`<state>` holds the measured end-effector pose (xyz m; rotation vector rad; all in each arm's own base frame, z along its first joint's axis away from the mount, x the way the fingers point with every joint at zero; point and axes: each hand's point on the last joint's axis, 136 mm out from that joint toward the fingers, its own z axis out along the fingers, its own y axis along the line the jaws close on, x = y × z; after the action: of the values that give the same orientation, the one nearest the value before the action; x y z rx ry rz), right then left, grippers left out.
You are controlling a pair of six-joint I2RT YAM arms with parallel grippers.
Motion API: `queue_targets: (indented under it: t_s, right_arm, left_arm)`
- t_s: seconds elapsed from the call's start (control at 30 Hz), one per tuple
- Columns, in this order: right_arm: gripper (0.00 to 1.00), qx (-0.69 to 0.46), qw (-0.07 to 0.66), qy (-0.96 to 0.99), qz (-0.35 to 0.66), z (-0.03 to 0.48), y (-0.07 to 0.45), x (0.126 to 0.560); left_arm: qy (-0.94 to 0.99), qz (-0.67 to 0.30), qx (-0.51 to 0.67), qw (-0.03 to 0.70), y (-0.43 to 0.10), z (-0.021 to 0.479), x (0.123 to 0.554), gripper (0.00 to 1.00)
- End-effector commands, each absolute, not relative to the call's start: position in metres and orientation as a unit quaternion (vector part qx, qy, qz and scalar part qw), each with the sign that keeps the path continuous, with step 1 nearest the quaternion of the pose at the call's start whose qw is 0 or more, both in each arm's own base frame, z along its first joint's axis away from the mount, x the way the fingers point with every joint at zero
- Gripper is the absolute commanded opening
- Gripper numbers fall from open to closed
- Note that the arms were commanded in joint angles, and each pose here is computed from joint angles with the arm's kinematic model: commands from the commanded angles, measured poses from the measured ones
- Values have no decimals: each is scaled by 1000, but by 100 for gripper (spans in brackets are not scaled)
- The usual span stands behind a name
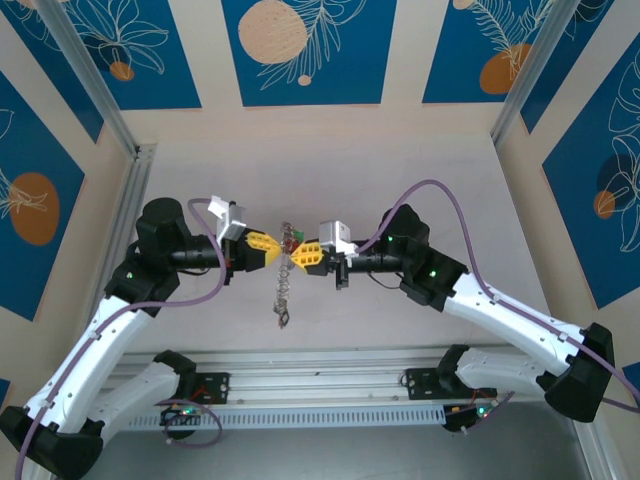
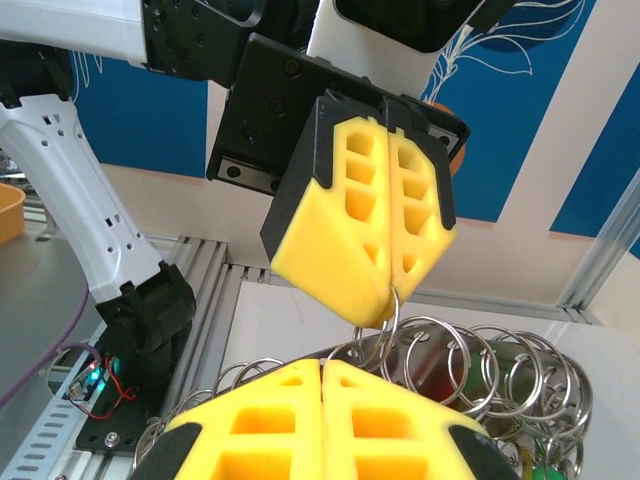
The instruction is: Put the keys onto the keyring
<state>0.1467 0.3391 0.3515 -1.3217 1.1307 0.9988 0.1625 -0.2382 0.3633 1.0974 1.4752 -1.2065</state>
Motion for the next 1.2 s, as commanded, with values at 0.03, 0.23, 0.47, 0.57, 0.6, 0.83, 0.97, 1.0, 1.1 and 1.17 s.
queue_targets:
  t_s: [0.03, 0.23, 0.47, 0.57, 0.6, 0.83, 0.97, 1.0, 1.1, 1.17]
  right_arm:
    - [0, -579, 525, 475, 404, 337, 339, 135]
    - [0, -603, 527, 480, 357, 323, 346, 131]
    - [0, -598, 537, 484, 346, 322, 353, 138]
    - [0, -591, 545, 485, 345, 324, 353, 142]
    - [4, -588, 546, 486, 346, 324, 353, 143]
    - [39, -563, 559, 485, 369, 336, 337, 139]
    - [34, -529, 562, 494, 400, 354, 319, 141]
    - [31, -521, 561, 492, 414, 362, 313, 141]
    - [28, -508, 563, 476, 445, 380, 301, 137]
    - [26, -511, 568, 461, 452, 390, 299, 132]
  left_arm:
    - [551, -486, 461, 498, -237, 398, 153, 0]
    - [551, -486, 459, 499, -237, 399, 154, 0]
    - [549, -492, 460, 495, -238, 399, 153, 0]
    - [547, -492, 460, 497, -237, 401, 152, 0]
    - [548, -493, 459, 496, -237, 400, 152, 0]
    - [546, -492, 458, 500, -236, 401, 151, 0]
    - [541, -497, 458, 500, -236, 404, 149, 0]
    - [537, -499, 460, 500, -236, 406, 147, 0]
    - [526, -509, 463, 500, -237, 411, 144, 0]
    - [516, -518, 464, 500, -238, 416, 142, 0]
